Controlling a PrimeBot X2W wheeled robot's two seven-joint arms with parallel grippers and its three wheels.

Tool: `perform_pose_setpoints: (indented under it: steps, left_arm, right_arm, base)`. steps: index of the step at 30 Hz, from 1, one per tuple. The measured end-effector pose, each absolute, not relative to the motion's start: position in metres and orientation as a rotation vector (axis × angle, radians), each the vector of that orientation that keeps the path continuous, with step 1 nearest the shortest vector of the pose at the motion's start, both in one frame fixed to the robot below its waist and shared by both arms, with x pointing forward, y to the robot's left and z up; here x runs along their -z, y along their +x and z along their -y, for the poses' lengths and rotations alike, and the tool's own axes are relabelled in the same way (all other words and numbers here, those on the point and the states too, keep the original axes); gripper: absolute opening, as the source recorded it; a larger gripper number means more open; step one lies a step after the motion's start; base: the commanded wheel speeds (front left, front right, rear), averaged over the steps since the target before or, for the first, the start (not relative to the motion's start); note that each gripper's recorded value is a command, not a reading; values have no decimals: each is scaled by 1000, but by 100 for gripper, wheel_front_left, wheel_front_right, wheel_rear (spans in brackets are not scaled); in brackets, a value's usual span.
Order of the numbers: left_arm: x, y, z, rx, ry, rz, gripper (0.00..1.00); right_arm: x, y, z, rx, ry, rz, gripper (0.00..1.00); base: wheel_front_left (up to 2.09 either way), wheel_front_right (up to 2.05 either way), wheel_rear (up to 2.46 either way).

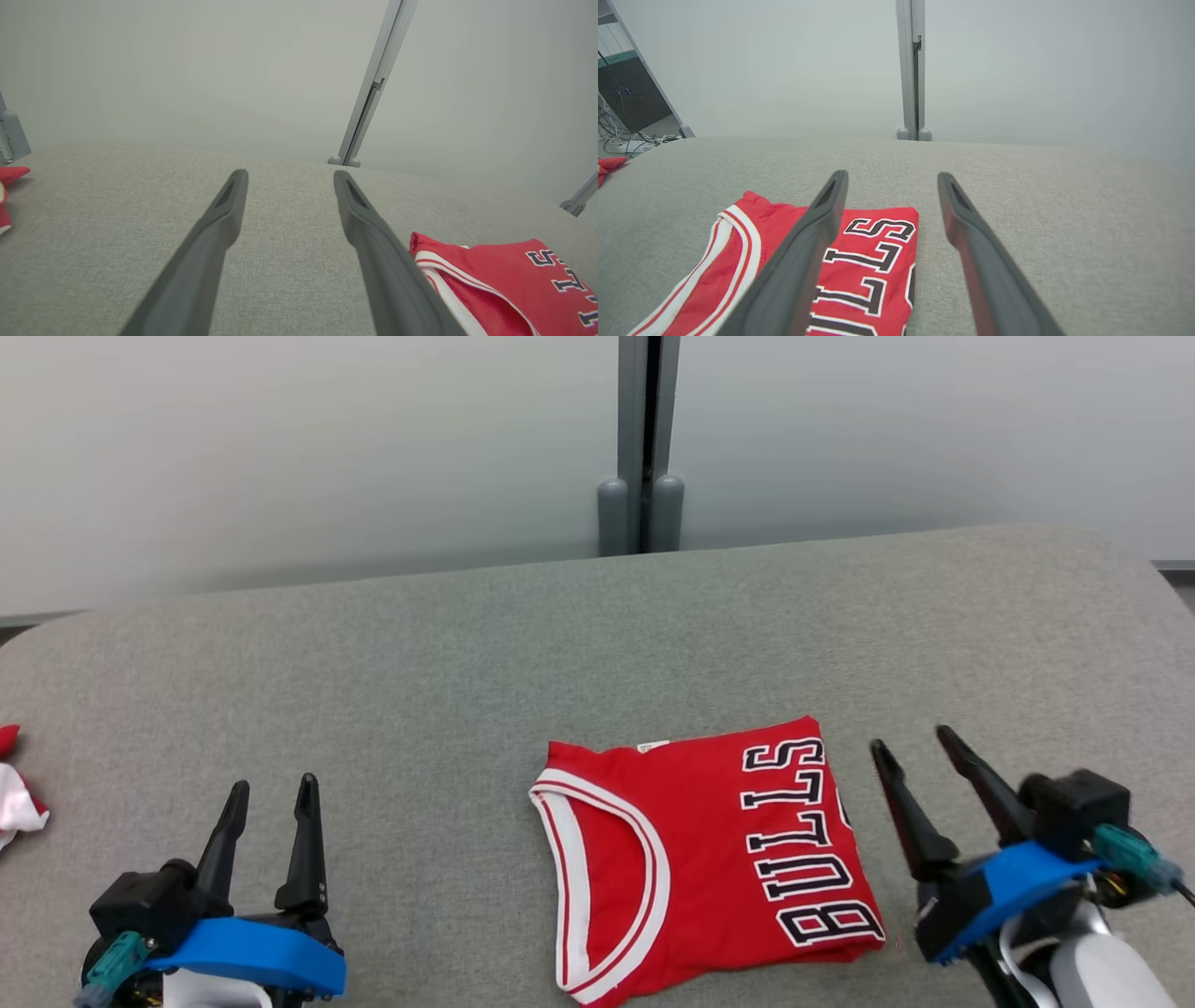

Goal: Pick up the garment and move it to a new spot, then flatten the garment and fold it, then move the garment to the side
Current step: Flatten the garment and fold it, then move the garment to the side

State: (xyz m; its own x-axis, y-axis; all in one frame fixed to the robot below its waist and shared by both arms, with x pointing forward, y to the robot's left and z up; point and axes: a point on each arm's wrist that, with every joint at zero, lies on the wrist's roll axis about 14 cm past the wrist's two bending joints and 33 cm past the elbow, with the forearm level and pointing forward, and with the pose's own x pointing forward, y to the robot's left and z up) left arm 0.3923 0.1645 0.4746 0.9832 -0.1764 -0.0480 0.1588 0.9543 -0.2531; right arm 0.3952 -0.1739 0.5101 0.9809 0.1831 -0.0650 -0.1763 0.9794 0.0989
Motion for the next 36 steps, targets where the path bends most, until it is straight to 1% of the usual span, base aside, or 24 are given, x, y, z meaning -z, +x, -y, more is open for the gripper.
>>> perform_pose_setpoints:
  steps: [5, 9, 16, 26, 32, 36]
  left_arm:
    - [-480, 386, -160, 176, -247, -52, 100]
    - [-481, 380, -160, 171, -243, -47, 100]
    - [-473, 371, -164, 148, -249, -66, 100]
    - [-472, 370, -166, 143, -248, -65, 100]
    - [-472, 371, -169, 137, -247, -65, 100]
    - [-468, 376, -168, 144, -239, -77, 100]
  right_arm:
    - [-512, 374, 205, -86, 68, -48, 100]
    - [-510, 365, 209, -58, 86, -42, 100]
    - [-502, 366, 204, -53, 117, -66, 100]
    - [-498, 366, 201, -55, 113, -99, 100]
    - [-487, 367, 189, -73, 160, -176, 100]
    - [-467, 371, 183, -83, 183, -326, 100]
  base:
    - [0, 0, 0]
    - [0, 0, 0]
    - [0, 0, 0]
    - [0, 0, 0]
    - [0, 0, 0]
    - [0, 0, 0]
